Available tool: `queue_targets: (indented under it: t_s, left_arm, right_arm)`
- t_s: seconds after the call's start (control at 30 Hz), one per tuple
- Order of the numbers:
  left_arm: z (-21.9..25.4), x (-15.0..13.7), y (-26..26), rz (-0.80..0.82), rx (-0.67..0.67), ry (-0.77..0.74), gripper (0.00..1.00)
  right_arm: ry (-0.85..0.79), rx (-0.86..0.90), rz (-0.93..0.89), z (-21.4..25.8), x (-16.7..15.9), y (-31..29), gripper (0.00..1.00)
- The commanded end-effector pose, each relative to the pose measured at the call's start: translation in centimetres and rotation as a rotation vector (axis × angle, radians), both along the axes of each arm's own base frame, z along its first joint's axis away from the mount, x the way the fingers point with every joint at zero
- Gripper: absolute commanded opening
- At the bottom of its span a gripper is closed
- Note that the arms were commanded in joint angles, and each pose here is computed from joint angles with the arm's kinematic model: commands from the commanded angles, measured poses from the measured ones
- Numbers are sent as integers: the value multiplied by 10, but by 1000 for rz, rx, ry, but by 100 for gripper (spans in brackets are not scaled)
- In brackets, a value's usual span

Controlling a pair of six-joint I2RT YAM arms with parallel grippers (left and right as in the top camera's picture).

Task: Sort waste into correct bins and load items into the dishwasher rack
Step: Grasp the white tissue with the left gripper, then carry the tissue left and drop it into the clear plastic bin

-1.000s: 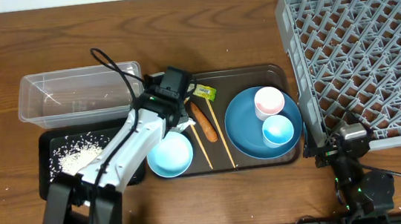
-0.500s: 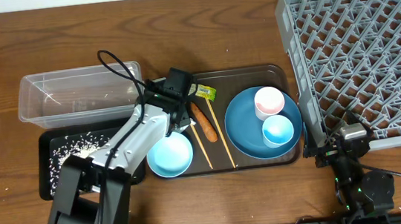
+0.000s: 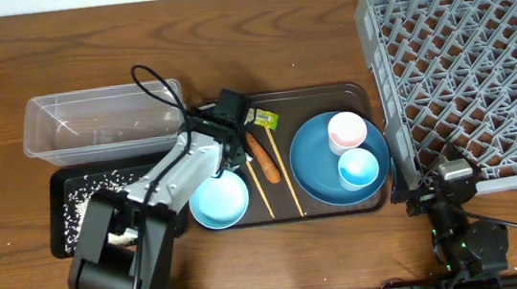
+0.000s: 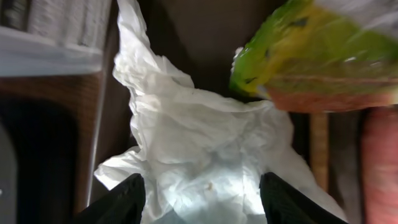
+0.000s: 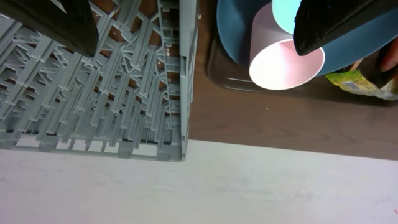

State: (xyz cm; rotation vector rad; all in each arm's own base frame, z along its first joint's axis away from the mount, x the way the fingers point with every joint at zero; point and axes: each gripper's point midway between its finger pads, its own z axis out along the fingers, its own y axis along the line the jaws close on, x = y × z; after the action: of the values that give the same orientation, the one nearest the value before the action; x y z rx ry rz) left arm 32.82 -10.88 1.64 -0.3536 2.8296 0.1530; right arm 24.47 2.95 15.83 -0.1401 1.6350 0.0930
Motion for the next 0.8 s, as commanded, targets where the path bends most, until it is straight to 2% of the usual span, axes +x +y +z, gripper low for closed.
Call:
queue_targets:
  t_s: [0.0,0.17,0.23,0.3,0.47,0.77]
  left_arm:
    - [-12,-7,6,11,20,33,51]
    - [-12,-6,5,11,18,29,28]
    - [-11,-6,5,4,19,28,22]
    - [-9,-5,5,-15,22,26,6]
    - [9,0,3,-21,7,-19,6]
    - [80,5,1,-21,-75,-199,6]
  right_arm:
    - [1,-9,8,-1,0,2,99]
    - [1,-9,8,-1,0,2,99]
    - [1,-9,8,-1,0,2,99]
    - [1,-9,8,-1,0,2,99]
    - [1,-9,8,-1,0,2,99]
    - [1,-9,8,-1,0,2,99]
